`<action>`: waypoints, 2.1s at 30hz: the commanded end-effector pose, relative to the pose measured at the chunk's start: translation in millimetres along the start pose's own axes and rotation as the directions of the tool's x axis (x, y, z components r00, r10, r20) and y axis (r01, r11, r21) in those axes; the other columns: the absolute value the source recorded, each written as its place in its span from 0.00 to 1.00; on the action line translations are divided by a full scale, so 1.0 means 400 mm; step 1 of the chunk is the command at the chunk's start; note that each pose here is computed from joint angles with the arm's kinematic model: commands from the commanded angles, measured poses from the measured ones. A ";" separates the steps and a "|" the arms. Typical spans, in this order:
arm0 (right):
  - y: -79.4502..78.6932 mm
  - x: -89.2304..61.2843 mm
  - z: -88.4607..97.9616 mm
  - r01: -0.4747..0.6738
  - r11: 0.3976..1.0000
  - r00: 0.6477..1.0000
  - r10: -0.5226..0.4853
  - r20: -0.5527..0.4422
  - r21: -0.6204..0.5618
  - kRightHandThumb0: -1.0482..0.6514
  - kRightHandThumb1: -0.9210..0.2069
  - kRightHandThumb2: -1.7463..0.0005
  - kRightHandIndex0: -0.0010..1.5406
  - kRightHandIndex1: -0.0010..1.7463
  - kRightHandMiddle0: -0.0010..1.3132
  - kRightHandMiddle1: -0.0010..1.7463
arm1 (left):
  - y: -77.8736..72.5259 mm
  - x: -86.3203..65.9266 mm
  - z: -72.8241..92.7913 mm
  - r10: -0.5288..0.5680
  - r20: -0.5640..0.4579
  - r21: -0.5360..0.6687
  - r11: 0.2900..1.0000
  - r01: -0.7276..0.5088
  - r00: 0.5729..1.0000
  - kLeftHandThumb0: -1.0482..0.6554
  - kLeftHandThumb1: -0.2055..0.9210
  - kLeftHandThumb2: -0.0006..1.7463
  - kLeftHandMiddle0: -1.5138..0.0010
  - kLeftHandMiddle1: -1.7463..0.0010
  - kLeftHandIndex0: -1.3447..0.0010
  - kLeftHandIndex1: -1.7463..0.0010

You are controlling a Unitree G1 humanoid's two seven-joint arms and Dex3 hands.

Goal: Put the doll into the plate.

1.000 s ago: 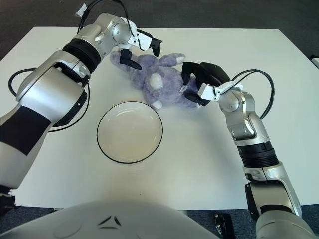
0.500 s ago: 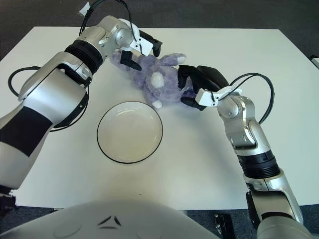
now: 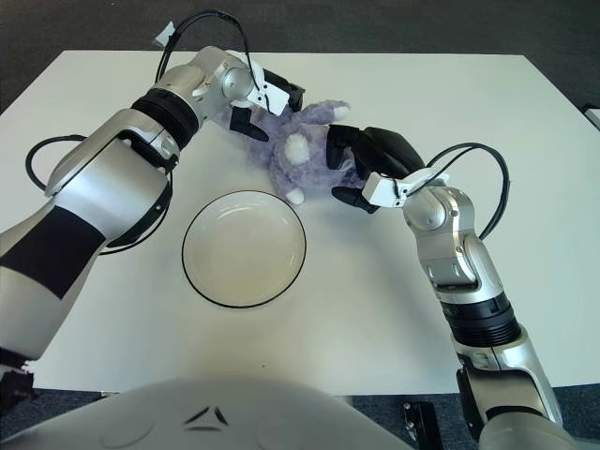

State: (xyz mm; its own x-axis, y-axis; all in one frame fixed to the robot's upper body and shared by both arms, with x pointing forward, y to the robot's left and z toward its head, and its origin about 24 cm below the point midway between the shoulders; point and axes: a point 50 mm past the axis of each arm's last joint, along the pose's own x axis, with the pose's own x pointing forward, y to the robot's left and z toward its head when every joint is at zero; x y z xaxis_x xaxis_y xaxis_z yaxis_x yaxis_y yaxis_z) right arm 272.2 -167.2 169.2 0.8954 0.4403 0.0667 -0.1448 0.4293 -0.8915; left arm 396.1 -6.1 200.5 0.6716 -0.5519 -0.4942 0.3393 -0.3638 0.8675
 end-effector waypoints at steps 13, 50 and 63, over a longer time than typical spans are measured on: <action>0.004 -0.021 0.029 -0.037 0.999 0.999 0.037 0.018 0.033 0.62 0.65 0.16 0.49 0.97 0.35 1.00 | -0.071 0.033 -0.003 -0.030 -0.060 -0.022 0.999 0.029 0.998 0.71 0.28 0.76 0.98 0.66 1.00 0.62; 0.004 -0.039 0.053 -0.064 0.997 0.998 0.063 0.013 0.032 0.61 0.70 0.14 0.51 1.00 0.43 0.92 | -0.140 0.058 0.009 -0.005 -0.036 -0.047 0.999 0.004 0.999 0.69 0.32 0.70 0.71 0.34 1.00 0.44; 0.000 -0.045 0.050 -0.040 0.999 0.999 0.040 0.000 0.003 0.61 0.67 0.15 0.43 1.00 0.45 0.97 | -0.147 0.060 0.010 0.101 -0.016 0.072 0.992 -0.100 0.995 0.88 0.50 0.60 0.50 0.18 1.00 0.09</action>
State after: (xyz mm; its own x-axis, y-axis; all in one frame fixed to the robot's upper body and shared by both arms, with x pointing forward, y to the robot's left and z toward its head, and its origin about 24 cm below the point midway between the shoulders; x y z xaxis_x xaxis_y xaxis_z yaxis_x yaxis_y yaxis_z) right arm 249.4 -158.2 173.4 0.8862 0.4633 0.0070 -0.2146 0.4236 -0.8801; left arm 391.3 -6.3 150.5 0.7181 -0.5838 -0.3788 0.2268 -0.3183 0.9205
